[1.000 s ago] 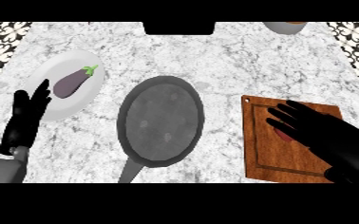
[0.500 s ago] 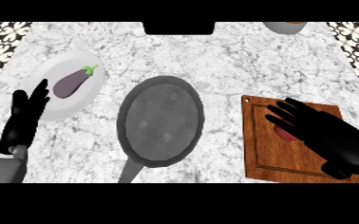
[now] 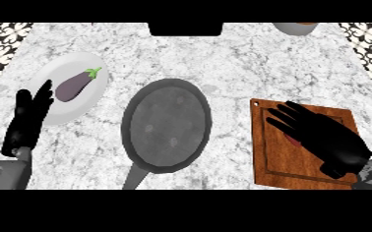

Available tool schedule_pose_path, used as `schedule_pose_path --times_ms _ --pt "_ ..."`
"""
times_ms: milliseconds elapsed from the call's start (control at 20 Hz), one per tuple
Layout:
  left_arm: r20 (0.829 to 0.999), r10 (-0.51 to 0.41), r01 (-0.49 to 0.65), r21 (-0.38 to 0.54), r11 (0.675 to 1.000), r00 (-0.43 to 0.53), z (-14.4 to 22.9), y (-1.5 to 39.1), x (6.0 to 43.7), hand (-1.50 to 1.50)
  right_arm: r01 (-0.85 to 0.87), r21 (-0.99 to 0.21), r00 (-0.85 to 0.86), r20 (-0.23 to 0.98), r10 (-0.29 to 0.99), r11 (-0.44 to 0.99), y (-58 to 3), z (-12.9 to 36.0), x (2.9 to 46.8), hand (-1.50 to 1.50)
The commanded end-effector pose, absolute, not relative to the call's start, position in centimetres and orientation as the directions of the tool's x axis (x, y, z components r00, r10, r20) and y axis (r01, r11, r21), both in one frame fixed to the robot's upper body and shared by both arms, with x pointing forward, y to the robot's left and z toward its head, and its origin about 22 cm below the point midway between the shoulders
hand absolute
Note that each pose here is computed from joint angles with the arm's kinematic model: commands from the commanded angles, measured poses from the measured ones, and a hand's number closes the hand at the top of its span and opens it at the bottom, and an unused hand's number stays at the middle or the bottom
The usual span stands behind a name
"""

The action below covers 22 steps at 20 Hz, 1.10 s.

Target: Pick the bell pepper from the cutting board and place it in the pan

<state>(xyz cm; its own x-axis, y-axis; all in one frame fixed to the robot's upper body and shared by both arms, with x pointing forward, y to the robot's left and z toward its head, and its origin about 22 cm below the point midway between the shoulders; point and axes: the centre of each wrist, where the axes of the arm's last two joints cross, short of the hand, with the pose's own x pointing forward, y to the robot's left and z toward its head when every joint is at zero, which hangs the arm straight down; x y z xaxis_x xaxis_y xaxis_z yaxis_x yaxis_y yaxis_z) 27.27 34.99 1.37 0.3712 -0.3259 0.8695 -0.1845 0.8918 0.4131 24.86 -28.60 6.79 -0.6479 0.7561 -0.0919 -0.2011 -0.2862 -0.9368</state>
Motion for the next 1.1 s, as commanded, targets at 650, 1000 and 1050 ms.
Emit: schedule_pose_path --times_ms 650,1000,1050 --pt "0.877 -0.335 -0.196 0.416 0.888 0.345 -0.4 35.1 27.5 0.00 -0.197 -0.917 -0.625 -0.156 0.765 -0.348 -29.1 3.9 27.3 1.50" --pt "0.873 -0.320 -0.179 0.405 0.897 0.369 0.9 35.5 26.0 0.00 -0.041 -0.935 -0.661 -0.238 0.712 -0.351 -28.9 3.0 26.9 1.50" --pt "0.864 -0.339 -0.188 0.428 0.884 0.371 2.3 35.6 27.9 0.00 -0.033 -0.939 -0.668 -0.234 0.706 -0.342 -29.3 3.0 26.3 1.50"
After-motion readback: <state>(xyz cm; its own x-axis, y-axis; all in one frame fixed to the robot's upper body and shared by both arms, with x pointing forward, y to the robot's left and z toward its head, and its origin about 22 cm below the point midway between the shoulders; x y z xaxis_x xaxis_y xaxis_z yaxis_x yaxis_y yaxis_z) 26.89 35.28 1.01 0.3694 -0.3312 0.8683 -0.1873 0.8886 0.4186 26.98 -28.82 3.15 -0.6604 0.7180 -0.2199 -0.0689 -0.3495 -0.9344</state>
